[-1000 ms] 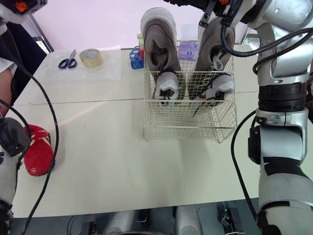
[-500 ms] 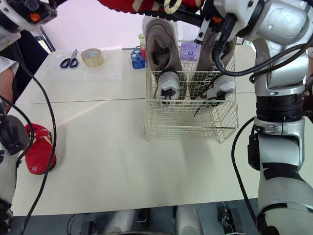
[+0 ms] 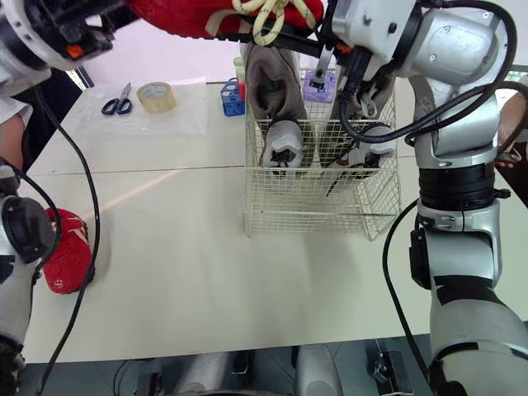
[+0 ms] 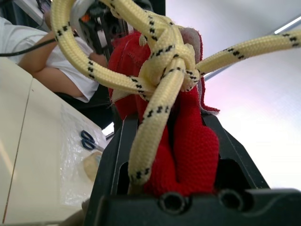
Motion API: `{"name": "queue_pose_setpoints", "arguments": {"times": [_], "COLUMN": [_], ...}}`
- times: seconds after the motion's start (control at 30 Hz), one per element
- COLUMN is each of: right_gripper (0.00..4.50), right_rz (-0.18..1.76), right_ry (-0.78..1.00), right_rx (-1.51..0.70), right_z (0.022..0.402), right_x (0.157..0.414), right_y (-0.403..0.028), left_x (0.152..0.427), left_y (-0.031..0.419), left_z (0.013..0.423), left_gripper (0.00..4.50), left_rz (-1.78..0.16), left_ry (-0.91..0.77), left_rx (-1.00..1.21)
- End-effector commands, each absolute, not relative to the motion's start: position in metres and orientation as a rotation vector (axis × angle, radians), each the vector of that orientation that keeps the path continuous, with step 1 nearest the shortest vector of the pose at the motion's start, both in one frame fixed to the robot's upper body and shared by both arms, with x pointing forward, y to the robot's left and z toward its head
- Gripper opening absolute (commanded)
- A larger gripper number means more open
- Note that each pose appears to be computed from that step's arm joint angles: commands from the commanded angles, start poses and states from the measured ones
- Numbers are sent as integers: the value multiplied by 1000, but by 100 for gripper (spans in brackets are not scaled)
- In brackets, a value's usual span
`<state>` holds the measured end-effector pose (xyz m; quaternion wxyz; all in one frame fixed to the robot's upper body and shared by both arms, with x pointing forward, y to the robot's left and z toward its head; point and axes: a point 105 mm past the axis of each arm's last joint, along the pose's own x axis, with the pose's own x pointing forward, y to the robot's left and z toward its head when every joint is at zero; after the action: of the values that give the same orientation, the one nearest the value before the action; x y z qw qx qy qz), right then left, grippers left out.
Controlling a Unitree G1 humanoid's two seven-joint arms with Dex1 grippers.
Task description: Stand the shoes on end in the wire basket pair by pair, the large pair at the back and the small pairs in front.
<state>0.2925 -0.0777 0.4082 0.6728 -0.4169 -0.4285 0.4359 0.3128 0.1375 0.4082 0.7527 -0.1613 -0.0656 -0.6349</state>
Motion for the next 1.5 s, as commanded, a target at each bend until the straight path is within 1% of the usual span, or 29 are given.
{"name": "queue_pose_setpoints", "arguments": {"times": [0.03,0.2,0.23,0.27,0.33,0.43,0.47,0.53,0.6,0.67,0.73,0.83,0.87,0.93,1.03,1.2,1.37,1.5], "right_gripper": [123,123,123,157,231,380,441,446,446,446,446,446,446,446,446,446,446,446], "right_rz": [1007,1018,1026,1044,1080,1065,1045,1012,1000,973,984,1026,1036,1063,1078,1120,1151,1159], "right_ry": [-1030,-1003,-999,-993,-949,-872,-852,-774,-706,-701,-689,-679,-677,-678,-701,-788,-825,-839], "right_rx": [-917,-911,-898,-878,-827,-662,-607,-430,-158,129,354,625,678,748,771,776,763,750], "right_z": [416,412,411,410,406,408,410,408,404,404,398,393,394,397,405,425,437,442], "right_x": [277,277,276,275,275,279,281,288,291,293,293,294,293,292,291,282,276,276], "right_y": [-75,-75,-76,-76,-80,-100,-107,-123,-139,-151,-147,-118,-109,-90,-73,-67,-60,-56], "left_x": [312,313,313,314,313,309,309,306,300,295,291,289,289,291,290,289,290,298], "left_y": [135,134,135,136,141,154,157,164,169,172,170,155,150,139,125,118,116,107], "left_z": [412,414,414,414,416,419,420,420,424,427,430,429,428,424,418,410,402,387], "left_gripper": [368,110,67,27,23,23,23,23,23,23,23,23,23,23,23,23,23,23], "left_rz": [-1382,-1403,-1400,-1387,-1365,-1326,-1308,-1273,-1239,-1210,-1193,-1193,-1196,-1214,-1252,-1274,-1269,-1231], "left_ry": [-180,-208,-213,-221,-245,-313,-336,-398,-487,-575,-658,-749,-762,-766,-739,-713,-688,-623], "left_rx": [-311,-355,-359,-365,-385,-461,-485,-538,-596,-659,-725,-829,-857,-926,-961,-989,-1002,-996]}}
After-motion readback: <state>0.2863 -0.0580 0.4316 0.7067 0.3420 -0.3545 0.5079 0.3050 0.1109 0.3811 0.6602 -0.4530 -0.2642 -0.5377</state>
